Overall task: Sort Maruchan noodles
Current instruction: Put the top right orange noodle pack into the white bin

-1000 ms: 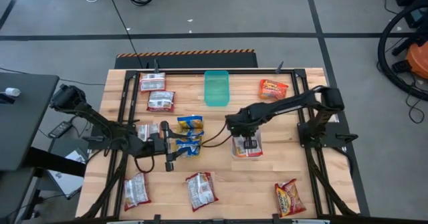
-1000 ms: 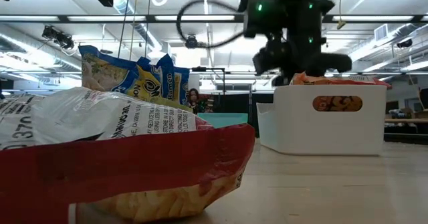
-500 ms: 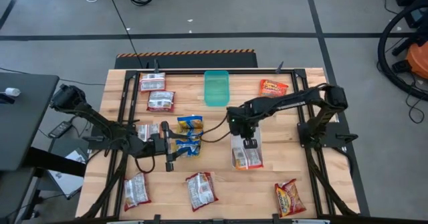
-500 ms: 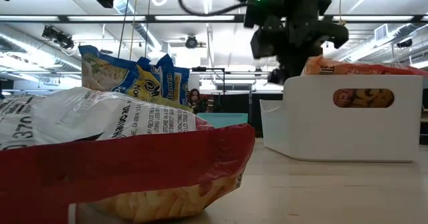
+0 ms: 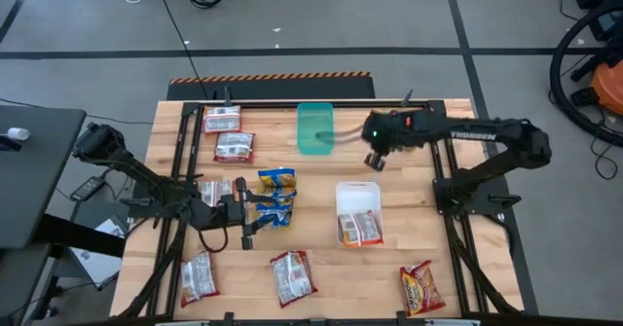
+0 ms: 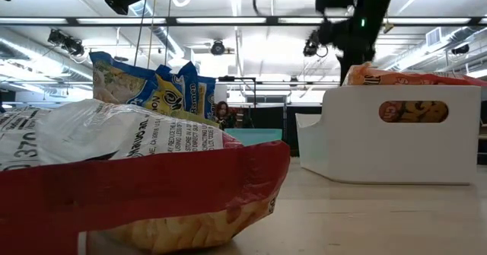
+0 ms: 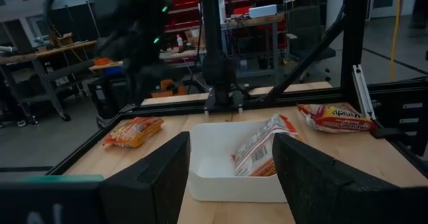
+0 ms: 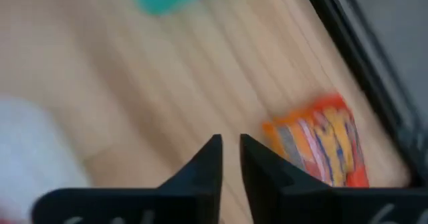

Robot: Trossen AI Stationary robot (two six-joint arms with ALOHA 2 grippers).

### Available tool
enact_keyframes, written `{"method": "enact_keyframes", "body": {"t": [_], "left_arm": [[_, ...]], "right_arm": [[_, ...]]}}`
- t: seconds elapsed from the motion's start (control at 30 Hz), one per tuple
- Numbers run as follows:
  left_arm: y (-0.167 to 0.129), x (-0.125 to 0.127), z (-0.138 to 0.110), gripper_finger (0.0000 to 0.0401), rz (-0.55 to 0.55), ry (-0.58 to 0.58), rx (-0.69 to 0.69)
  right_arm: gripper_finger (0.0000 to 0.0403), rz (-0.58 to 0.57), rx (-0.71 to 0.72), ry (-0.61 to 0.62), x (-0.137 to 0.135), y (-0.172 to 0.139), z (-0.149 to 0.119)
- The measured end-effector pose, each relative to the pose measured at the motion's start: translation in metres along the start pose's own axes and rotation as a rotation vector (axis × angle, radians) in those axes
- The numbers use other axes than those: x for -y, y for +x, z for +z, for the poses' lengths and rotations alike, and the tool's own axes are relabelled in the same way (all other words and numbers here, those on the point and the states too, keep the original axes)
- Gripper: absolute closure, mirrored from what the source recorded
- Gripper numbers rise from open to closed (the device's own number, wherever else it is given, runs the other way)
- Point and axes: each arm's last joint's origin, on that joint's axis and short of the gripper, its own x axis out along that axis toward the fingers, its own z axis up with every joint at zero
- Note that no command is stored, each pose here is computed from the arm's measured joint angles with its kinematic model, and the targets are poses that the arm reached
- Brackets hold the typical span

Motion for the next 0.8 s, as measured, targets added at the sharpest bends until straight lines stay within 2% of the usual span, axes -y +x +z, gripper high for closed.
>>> {"method": "enact_keyframes", "body": {"t": [0.1, 0.3, 0.4, 0.6, 0.8], "left_arm": [[0.000, 0.000, 0.000, 0.0184, 0.000, -0.001, 0.001], [0.000, 0.000, 0.001, 0.0184, 0.001, -0.004, 0.004], [0.000, 0.000, 0.000, 0.0184, 0.001, -0.004, 0.004], [0.000, 0.000, 0.000, 0.0184, -0.002, 0.002, -0.003], [0.000, 0.000, -0.001, 0.0184, -0.002, 0.007, -0.008]], "right_arm": [[0.0309, -0.067, -0.080, 0.147, 0.024, 0.028, -0.001], [0.0238, -0.151, -0.147, 0.260, 0.054, 0.082, 0.019], [0.0217, -0.228, -0.198, 0.304, 0.062, 0.105, 0.029], [0.0221, -0.298, -0.306, 0.371, 0.067, 0.141, 0.032], [0.0240, -0.411, -0.393, 0.360, 0.066, 0.161, 0.022]]}}
